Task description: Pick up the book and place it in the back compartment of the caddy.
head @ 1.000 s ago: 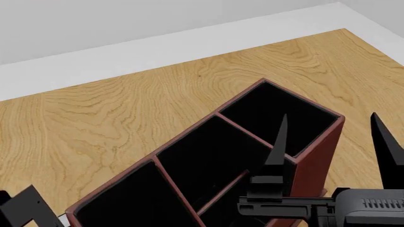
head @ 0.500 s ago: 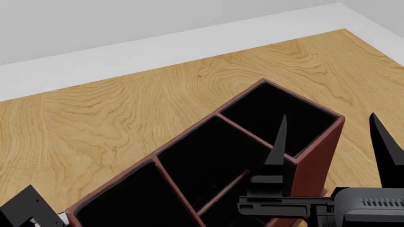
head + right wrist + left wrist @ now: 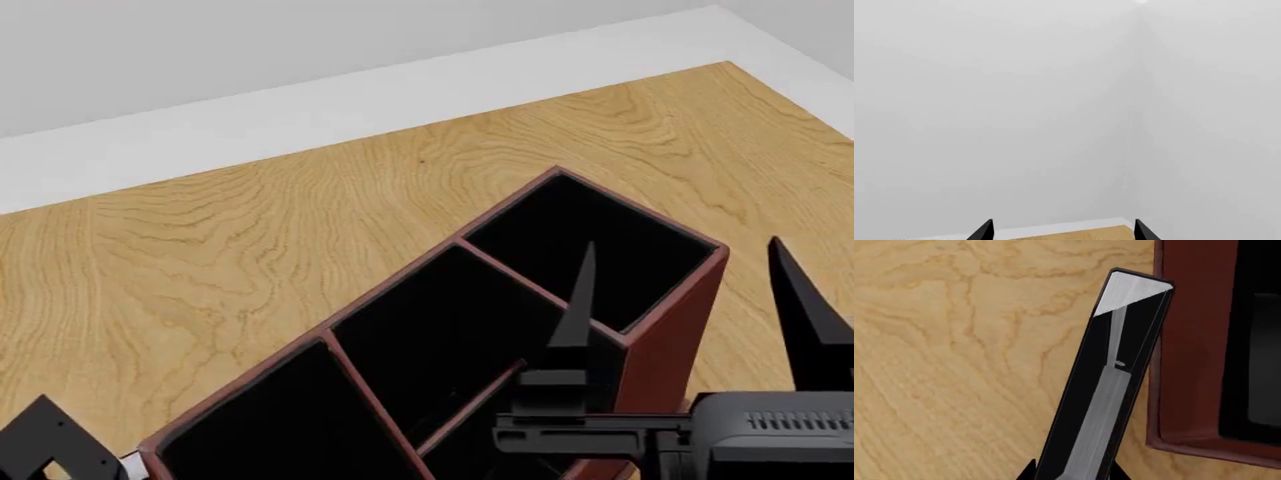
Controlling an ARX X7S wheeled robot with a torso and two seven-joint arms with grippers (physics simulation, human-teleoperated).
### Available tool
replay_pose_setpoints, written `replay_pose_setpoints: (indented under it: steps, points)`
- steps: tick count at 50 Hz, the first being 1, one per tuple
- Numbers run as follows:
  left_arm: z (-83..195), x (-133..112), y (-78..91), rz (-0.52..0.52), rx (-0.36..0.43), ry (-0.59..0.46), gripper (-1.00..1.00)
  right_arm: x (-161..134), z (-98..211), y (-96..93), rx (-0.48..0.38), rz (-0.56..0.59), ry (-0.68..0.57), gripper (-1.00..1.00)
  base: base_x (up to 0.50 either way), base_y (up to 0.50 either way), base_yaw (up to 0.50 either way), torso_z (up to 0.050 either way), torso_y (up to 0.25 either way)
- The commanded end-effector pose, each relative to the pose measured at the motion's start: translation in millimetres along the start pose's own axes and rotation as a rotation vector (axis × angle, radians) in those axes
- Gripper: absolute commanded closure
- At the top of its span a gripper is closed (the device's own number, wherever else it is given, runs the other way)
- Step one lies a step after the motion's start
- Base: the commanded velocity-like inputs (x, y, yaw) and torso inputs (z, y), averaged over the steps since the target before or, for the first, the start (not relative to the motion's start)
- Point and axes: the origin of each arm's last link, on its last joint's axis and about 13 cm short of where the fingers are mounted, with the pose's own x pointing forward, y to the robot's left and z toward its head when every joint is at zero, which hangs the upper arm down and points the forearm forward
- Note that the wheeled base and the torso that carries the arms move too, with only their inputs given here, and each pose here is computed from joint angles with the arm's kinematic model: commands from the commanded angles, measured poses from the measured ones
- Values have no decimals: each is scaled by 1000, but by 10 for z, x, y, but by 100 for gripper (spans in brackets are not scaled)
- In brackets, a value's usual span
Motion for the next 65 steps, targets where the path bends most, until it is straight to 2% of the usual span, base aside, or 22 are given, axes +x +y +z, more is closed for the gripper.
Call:
replay_pose_setpoints:
  steps: [1, 9, 14, 21, 29, 37, 43, 45, 50, 53, 54, 59, 65]
  points:
    - [159, -107, 271, 363, 139, -101, 100, 11, -2, 19, -4, 12, -1, -100, 0, 0, -9, 0, -10]
    - [91, -145, 328, 390, 91, -108, 100, 13, -8, 22, -5, 13, 0, -100, 3, -2, -3, 0, -1]
    - [102, -201, 380, 419, 34, -152, 100, 14, -9, 26, -7, 15, 0, -100, 0, 0, 0, 0, 0]
    - [195, -391, 439, 464, 31, -191, 100, 20, -13, 26, -7, 16, 1, -100, 0, 0, 0, 0, 0]
    - [386, -646, 482, 517, 63, -246, 100, 10, -4, 17, -5, 12, -3, -100, 0, 0, 0, 0, 0]
    - [712, -961, 457, 555, 116, -311, 100, 3, 2, 2, -3, 7, -6, -100, 0, 0, 0, 0, 0]
    - [967, -1173, 438, 571, 107, -350, 100, -6, 17, -10, 1, 1, -11, -100, 0, 0, 0, 0, 0]
    - [1060, -1264, 397, 535, 109, -380, 100, -8, 25, -11, 1, 1, -13, -100, 0, 0, 0, 0, 10]
    - [1199, -1346, 299, 554, 162, -414, 100, -23, 50, -20, 3, -4, -19, -100, 0, 0, -1, 0, 0]
    - [1331, -1423, 251, 584, 137, -472, 100, -29, 59, -26, 3, -7, -22, -100, 0, 0, 0, 0, 0]
    - [1359, -1447, 241, 606, 160, -480, 100, -30, 60, -27, 4, -7, -23, -100, 0, 0, 0, 0, 0]
    - [1463, -1485, 145, 618, 184, -462, 100, -36, 74, -35, 2, -12, -27, -100, 0, 0, 0, 0, 2]
    - [1600, -1582, 84, 641, 169, -484, 100, -48, 96, -51, 3, -19, -33, -100, 0, 0, 0, 0, 2]
